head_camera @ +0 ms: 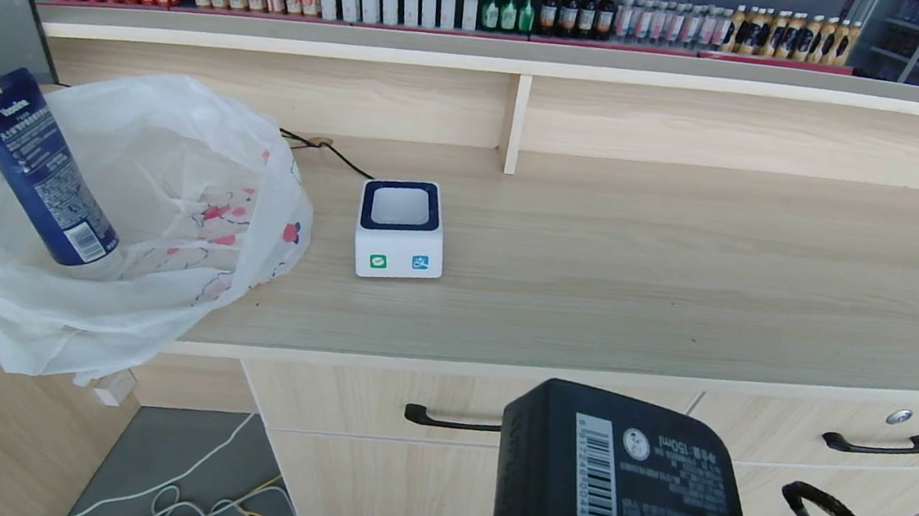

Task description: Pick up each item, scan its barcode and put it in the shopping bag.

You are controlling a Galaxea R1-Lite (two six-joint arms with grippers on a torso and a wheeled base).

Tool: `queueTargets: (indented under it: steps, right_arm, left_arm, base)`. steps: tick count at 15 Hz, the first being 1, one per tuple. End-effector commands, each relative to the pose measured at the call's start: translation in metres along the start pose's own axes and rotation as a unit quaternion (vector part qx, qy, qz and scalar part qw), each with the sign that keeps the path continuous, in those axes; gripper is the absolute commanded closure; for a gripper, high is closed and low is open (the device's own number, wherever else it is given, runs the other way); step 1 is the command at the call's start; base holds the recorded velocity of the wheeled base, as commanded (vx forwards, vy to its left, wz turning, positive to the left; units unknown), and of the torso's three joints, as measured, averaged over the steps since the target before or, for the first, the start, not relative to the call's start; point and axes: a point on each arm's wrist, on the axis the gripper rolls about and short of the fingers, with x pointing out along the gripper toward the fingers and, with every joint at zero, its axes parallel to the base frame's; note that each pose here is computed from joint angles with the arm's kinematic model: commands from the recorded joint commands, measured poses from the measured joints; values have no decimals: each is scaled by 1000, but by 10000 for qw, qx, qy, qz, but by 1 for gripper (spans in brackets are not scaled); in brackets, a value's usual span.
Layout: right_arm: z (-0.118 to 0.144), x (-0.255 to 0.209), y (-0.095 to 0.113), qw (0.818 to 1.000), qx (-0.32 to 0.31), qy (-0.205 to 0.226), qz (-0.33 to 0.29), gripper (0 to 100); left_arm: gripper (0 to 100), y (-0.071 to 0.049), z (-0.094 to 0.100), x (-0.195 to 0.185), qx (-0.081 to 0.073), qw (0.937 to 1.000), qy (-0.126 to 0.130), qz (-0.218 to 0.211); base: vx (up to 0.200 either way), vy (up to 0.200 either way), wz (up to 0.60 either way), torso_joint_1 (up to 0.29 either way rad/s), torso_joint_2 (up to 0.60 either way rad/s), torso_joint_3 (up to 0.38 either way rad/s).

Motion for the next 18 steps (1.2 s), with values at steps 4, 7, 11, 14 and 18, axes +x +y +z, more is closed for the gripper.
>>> queueTargets:
  steps: [4,7,11,14,18]
  right_arm:
    - [0,2,3,9997,225,6,42,100]
    - [0,3,3,9992,400,1,33,100]
    - [4,3,4,9828,1844,-74,64,100]
    - [9,0,8,9550,2959,-98,171,100]
    - [21,-17,23,8676,4910,557,549,100]
  left_arm:
    - [0,0,0,0,-1,10000,-2,0]
    - [0,0,0,0,-1,10000,-2,0]
    - [0,0,0,0,-1,10000,-2,0]
    - [0,0,0,0,-1,10000,-2,-8]
    - [0,0,0,0,-1,10000,-2,0]
  base:
    - [0,0,0,0,0,0]
    - [0,0,0,0,0,0]
    - [0,0,0,0,0,0]
    - [0,0,0,0,0,0]
    - [0,0,0,0,0,0]
